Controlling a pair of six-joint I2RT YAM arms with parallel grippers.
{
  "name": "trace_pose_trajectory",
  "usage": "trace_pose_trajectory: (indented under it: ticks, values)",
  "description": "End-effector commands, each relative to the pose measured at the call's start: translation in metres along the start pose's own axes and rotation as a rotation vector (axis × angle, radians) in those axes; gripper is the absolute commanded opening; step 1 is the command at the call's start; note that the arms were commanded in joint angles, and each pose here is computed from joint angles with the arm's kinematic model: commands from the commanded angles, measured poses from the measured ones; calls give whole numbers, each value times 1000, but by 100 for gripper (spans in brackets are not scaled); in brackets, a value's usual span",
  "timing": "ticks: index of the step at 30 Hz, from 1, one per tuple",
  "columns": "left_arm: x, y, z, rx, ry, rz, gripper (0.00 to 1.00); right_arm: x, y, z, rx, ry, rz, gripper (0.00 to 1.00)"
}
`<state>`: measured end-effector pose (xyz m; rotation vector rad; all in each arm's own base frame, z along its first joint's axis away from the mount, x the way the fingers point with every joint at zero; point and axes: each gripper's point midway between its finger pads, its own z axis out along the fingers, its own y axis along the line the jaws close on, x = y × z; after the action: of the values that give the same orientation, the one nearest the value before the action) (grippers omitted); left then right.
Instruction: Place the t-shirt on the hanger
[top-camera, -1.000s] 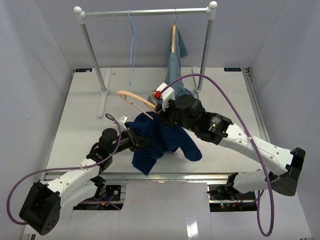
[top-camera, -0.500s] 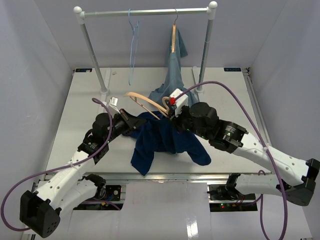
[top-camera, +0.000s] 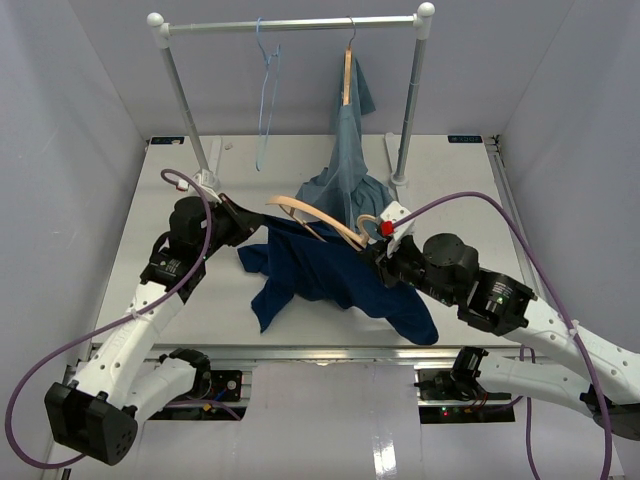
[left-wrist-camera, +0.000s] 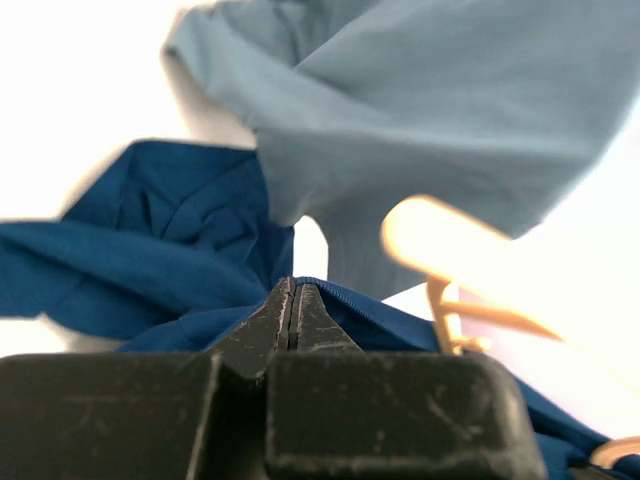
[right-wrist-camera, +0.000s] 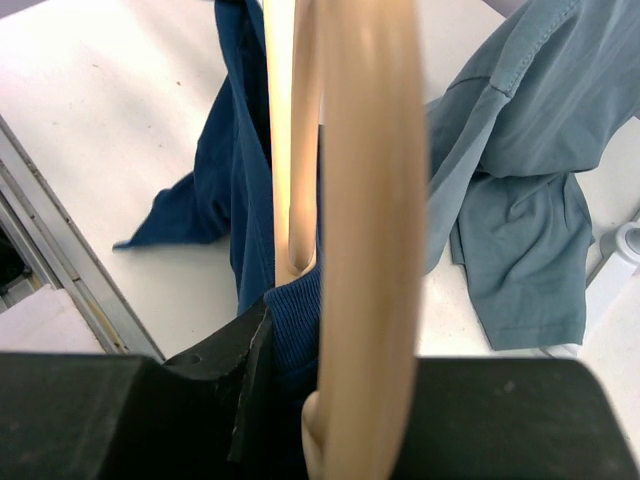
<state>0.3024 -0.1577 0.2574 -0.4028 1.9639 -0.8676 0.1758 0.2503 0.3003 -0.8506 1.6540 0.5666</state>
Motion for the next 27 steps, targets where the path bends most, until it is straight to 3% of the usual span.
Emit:
trace_pose_trajectory:
  ticks: [1, 21, 27]
  values:
    - [-28, -3, -5, -37, -60, 67, 0, -12, -4, -11, 10, -55, 11, 8]
    - [-69, -25, -18, -78, -106, 182, 0, 18, 7, -10, -45, 49, -1, 8]
    - [-72, -15, -15, -127, -110, 200, 0, 5, 10, -17, -70, -11, 5, 8]
